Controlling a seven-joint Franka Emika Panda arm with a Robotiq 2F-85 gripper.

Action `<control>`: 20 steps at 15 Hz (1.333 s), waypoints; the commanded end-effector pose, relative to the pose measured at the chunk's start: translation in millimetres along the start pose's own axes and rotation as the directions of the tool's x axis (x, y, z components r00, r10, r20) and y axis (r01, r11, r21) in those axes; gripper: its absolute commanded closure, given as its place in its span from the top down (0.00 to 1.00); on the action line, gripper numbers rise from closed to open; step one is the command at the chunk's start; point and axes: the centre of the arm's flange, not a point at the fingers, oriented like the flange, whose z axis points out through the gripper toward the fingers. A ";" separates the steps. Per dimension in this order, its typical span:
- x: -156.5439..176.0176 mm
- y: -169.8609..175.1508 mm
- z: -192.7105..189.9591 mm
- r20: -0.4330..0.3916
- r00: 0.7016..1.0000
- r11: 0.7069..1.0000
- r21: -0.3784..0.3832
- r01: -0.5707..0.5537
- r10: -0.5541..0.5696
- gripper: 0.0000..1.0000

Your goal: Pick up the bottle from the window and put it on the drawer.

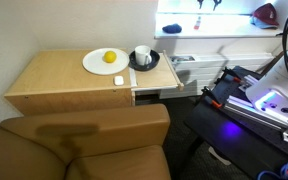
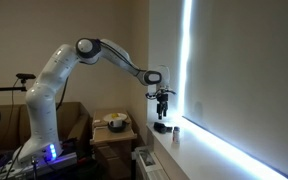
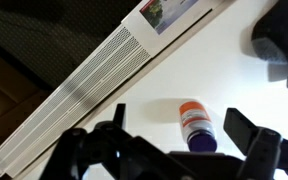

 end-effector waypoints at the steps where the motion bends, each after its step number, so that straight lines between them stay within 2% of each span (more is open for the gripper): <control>1: 11.7 0.1 7.8 0.003 0.999 0.999 -0.006 -0.033 0.033 1.00; 3: 22.5 -3.6 20.2 0.003 0.998 0.998 -0.016 -0.058 0.058 1.00; 4: 16.5 -11.2 19.8 0.001 0.996 0.996 -0.039 -0.086 0.086 1.00; 5: 18.7 -25.6 27.5 0.005 0.989 0.987 -0.057 -0.149 0.149 1.00; 6: 23.0 -37.1 33.1 0.038 0.971 0.971 -0.067 -0.232 0.234 1.00; 9: 36.2 -61.5 46.1 0.022 0.915 0.912 -0.084 -0.401 0.404 1.00; 13: 61.6 -83.2 56.5 -0.008 0.793 0.791 -0.074 -0.608 0.609 1.00; 15: 76.1 -90.9 56.4 -0.018 0.716 0.713 -0.066 -0.698 0.698 1.00; 18: 90.7 -96.7 59.2 -0.035 0.582 0.580 -0.064 -0.812 0.812 1.00; 20: 93.5 -96.7 65.5 -0.055 0.518 0.513 -0.083 -0.854 0.853 1.00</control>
